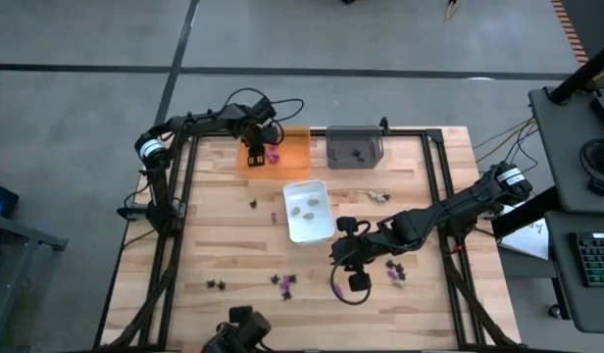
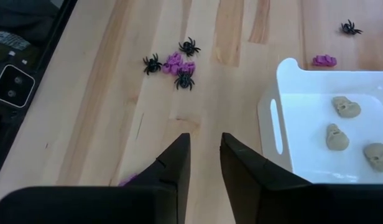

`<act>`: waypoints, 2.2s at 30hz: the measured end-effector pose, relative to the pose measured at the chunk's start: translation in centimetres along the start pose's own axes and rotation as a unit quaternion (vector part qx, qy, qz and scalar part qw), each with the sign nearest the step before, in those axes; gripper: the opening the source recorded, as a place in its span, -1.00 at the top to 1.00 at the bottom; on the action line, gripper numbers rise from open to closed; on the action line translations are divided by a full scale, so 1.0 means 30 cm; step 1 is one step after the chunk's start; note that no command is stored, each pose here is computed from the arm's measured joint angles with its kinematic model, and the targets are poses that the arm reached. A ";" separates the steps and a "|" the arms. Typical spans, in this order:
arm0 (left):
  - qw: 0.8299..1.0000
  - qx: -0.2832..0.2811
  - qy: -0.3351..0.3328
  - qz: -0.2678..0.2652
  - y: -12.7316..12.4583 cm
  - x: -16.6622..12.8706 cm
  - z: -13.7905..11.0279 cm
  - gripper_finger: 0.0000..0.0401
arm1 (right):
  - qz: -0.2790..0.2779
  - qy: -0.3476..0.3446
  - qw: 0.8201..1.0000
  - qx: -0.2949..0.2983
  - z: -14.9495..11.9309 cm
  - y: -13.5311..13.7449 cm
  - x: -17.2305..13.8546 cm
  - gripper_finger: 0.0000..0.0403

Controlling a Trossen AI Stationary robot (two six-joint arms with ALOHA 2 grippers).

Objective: Sort Halloween decoration
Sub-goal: Put the black spider toy into the black bin

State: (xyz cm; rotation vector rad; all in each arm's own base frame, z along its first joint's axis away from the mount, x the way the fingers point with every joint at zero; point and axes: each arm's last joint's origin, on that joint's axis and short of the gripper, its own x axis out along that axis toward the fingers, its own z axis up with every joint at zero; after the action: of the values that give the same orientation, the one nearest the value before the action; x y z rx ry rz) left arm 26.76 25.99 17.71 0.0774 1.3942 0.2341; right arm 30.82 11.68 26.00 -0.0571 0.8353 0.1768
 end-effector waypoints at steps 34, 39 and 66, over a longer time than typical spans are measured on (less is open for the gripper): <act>0.979 -0.008 -0.194 -0.060 -0.399 -0.473 0.038 0.56 | -0.007 -0.007 1.000 0.001 0.000 0.000 0.003 0.64; 0.975 -0.016 -0.220 -0.032 -0.518 -0.475 -0.010 0.56 | -0.005 -0.023 1.000 -0.016 0.011 0.002 0.002 0.63; 0.962 -0.107 -0.252 0.000 -0.757 -0.177 -0.262 0.44 | -0.082 -0.234 0.967 0.056 -0.145 -0.072 -0.233 0.69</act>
State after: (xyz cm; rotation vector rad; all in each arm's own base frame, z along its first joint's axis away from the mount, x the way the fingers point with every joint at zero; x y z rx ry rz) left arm 20.89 2.10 17.08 -0.0404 0.8563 0.3379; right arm 23.43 8.12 28.22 0.0211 0.3648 -0.0159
